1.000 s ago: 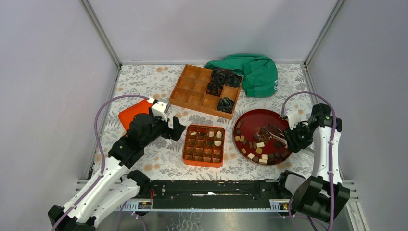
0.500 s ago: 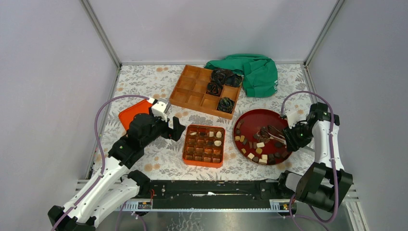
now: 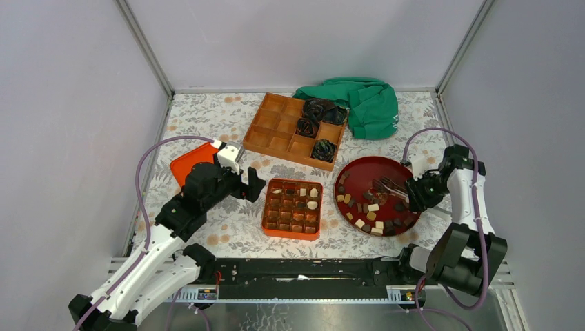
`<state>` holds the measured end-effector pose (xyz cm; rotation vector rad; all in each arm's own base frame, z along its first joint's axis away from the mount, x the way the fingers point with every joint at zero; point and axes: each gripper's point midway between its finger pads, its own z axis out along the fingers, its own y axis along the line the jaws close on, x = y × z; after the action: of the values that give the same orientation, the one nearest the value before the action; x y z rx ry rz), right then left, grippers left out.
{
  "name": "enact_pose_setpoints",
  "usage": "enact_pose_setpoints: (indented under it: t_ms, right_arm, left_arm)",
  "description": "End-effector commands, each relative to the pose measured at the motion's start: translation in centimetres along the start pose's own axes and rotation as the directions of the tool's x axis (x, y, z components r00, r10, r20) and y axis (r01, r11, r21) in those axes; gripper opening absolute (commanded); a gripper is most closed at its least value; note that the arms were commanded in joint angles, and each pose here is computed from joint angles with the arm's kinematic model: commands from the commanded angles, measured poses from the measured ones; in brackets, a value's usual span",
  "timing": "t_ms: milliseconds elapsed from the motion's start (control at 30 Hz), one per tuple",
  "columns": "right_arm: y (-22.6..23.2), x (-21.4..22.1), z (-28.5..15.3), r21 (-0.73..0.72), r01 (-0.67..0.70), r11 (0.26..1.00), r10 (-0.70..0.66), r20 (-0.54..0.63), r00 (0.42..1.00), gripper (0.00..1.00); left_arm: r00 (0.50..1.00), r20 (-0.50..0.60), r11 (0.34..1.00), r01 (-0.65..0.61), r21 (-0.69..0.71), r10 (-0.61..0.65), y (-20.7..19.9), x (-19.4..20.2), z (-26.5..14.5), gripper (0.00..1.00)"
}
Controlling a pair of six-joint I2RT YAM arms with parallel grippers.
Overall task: Pack the chocolate
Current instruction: Adjust the packing box at the center of the board.
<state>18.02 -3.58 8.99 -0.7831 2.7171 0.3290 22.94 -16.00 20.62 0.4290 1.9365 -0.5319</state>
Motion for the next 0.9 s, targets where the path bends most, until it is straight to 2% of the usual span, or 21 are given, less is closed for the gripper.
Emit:
enact_pose_setpoints:
  t_ms: [0, 133, 433, 600, 700, 733, 767, 833, 867]
  right_arm:
    - [-0.5, -1.7, -0.3, 0.006, 0.012, 1.0, -0.012, 0.047, 0.999, 0.43]
    - [-0.6, -1.8, -0.4, 0.017, 0.019, 1.0, -0.02, 0.045, 0.999, 0.41]
    - [-0.5, -2.8, -1.9, 0.033, 0.034, 0.999, -0.036, 0.078, 0.996, 0.11]
    - [0.6, -4.1, -3.1, 0.004, 0.056, 0.998, -0.056, 0.14, 0.989, 0.06]
    - [1.6, -5.3, -3.8, -0.032, 0.094, 0.995, -0.086, 0.198, 0.976, 0.05]
    - [2.0, -5.7, -4.1, -0.045, 0.113, 0.993, -0.1, 0.219, 0.97, 0.04]
    - [2.4, -6.2, -4.2, -0.055, 0.127, 0.99, -0.11, 0.239, 0.965, 0.04]
    - [3.3, -7.1, -4.5, -0.068, 0.162, 0.984, -0.138, 0.269, 0.953, 0.04]
    - [3.8, -7.6, -4.4, -0.075, 0.182, 0.98, -0.155, 0.276, 0.949, 0.04]
  left_arm:
    - [0.999, 0.053, 1.0, 0.002, -0.004, -0.002, 0.2, -1.2, 0.3, 0.93]
    - [0.999, 0.052, 1.0, 0.002, -0.006, -0.002, 0.2, -1.1, 0.3, 0.93]
    - [0.999, 0.046, 1.0, 0.002, -0.002, -0.002, 0.1, -0.9, 0.4, 0.93]
    - [1.0, 0.007, 0.999, 0.026, 0.024, -0.026, -0.3, 0.1, 1.1, 0.93]
    - [0.991, -0.061, 0.993, 0.115, -0.012, -0.115, 0.1, 2.2, 2.4, 0.92]
    - [0.982, -0.086, 0.985, 0.161, -0.06, -0.166, 0.7, 2.9, 2.8, 0.89]
    - [0.97, -0.113, 0.971, 0.203, -0.123, -0.217, 1.5, 3.7, 3.2, 0.8]
    - [0.943, -0.156, 0.937, 0.252, -0.241, -0.293, 2.9, 5.1, 3.8, 0.52]
    - [0.933, -0.181, 0.927, 0.257, -0.272, -0.312, 3.2, 5.7, 4.1, 0.46]
